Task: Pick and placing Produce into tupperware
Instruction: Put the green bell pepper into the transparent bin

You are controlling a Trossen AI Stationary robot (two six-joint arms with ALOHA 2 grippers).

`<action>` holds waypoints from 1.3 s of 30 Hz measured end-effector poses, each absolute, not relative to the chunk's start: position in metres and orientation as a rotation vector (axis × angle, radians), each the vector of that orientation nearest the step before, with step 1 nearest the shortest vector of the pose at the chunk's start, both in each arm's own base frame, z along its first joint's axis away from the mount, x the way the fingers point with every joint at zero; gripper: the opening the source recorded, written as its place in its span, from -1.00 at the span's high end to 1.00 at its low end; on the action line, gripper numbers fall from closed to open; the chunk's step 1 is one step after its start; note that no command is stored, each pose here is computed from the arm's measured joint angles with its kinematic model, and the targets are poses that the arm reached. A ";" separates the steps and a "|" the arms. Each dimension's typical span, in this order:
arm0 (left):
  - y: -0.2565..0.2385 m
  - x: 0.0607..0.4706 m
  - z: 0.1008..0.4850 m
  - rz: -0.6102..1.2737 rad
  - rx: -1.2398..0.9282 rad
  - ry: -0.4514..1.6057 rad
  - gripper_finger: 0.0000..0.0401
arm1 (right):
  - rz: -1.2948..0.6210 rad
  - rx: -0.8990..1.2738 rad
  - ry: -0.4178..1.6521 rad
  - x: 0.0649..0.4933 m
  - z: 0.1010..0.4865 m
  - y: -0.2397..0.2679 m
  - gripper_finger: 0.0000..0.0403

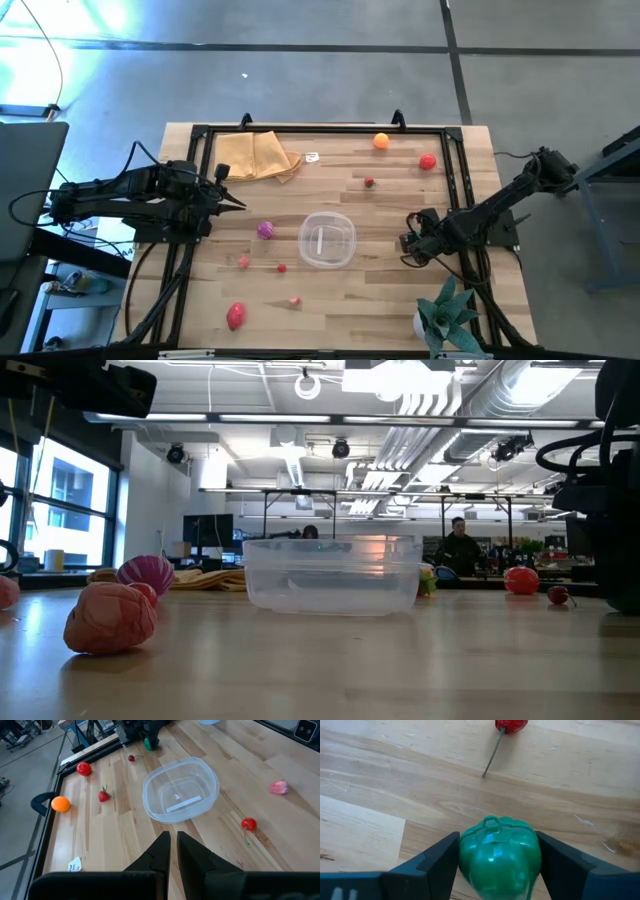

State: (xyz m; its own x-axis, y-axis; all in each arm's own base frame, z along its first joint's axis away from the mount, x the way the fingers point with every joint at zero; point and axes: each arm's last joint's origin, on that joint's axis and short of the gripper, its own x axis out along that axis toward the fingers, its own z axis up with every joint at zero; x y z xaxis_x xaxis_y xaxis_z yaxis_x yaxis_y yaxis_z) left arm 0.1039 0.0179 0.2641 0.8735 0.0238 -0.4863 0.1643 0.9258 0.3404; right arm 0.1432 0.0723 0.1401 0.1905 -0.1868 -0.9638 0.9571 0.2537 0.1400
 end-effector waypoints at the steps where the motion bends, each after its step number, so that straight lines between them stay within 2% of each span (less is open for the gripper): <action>1: 0.018 0.104 0.264 -0.075 0.385 0.506 0.88 | -1.007 0.958 1.040 0.143 0.140 0.072 -0.14; 6: 0.018 0.104 0.264 -0.075 0.385 0.506 0.88 | -1.006 0.959 1.040 0.143 0.140 0.072 -0.06; 16: 0.018 0.104 0.264 -0.075 0.385 0.506 0.88 | -0.998 0.948 1.036 0.144 0.141 0.073 -0.07; 21: 0.018 0.104 0.264 -0.075 0.385 0.506 0.88 | -0.997 0.917 1.002 0.149 0.156 0.077 -0.05; 26: 0.018 0.104 0.264 -0.075 0.385 0.506 0.88 | -0.936 0.848 0.937 0.161 0.183 0.083 -0.05; 39: 0.018 0.104 0.264 -0.075 0.385 0.506 0.88 | -0.595 0.559 0.666 0.221 0.281 0.072 -0.05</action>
